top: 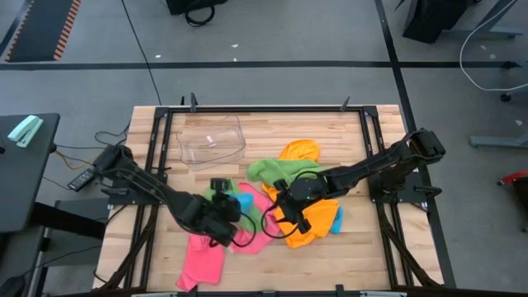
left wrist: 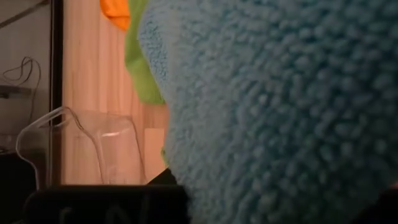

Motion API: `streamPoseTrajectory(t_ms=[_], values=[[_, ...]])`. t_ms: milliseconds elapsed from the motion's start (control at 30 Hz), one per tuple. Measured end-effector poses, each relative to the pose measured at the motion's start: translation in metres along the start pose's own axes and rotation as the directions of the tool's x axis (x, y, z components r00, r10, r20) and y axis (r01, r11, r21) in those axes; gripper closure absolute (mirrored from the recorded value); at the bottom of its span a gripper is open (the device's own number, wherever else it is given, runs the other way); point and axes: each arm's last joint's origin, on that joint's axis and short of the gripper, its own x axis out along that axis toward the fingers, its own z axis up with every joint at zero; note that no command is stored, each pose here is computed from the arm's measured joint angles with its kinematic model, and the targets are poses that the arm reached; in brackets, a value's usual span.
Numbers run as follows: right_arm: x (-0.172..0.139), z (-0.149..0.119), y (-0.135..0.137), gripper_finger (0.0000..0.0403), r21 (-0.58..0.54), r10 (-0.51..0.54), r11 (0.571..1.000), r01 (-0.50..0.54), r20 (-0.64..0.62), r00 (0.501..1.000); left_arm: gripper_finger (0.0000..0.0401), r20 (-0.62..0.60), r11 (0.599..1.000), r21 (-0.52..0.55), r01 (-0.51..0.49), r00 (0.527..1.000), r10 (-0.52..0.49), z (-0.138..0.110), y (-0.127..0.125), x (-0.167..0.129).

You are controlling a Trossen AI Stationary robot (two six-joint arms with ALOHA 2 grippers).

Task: Fold microfiber towels
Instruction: Put the left blue microfiber towel into the transparent bin

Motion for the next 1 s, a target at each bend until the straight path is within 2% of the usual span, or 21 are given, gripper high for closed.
streamPoseTrajectory(t_ms=[167,400,667,800,1000], values=[[0.001,0.007,0.01,0.0201,0.027,0.002,1.0,-0.004,0.05,0.999,0.0348,0.049,0.996,-0.091,0.024,0.999,-0.019,-0.006,0.017,-0.004],[0.001,0.008,0.015,0.0201,0.019,-0.005,1.0,0.004,0.04,0.999,0.0338,0.031,0.997,-0.082,0.001,1.0,0.002,-0.022,0.036,0.004],[0.001,0.0,0.013,0.0201,0.068,-0.002,0.998,0.004,-0.029,1.0,0.0347,-0.007,0.999,0.026,-0.039,0.999,0.04,-0.045,0.052,0.013],[0.001,0.0,0.012,0.0201,0.038,-0.005,0.999,0.005,-0.022,1.0,0.0345,-0.001,0.994,0.099,-0.047,0.999,0.047,-0.054,0.061,0.011],[0.002,0.002,0.016,0.0201,0.077,0.006,0.997,-0.005,-0.013,1.0,0.0344,0.005,0.972,0.229,-0.056,0.998,0.056,-0.062,0.064,0.011]])
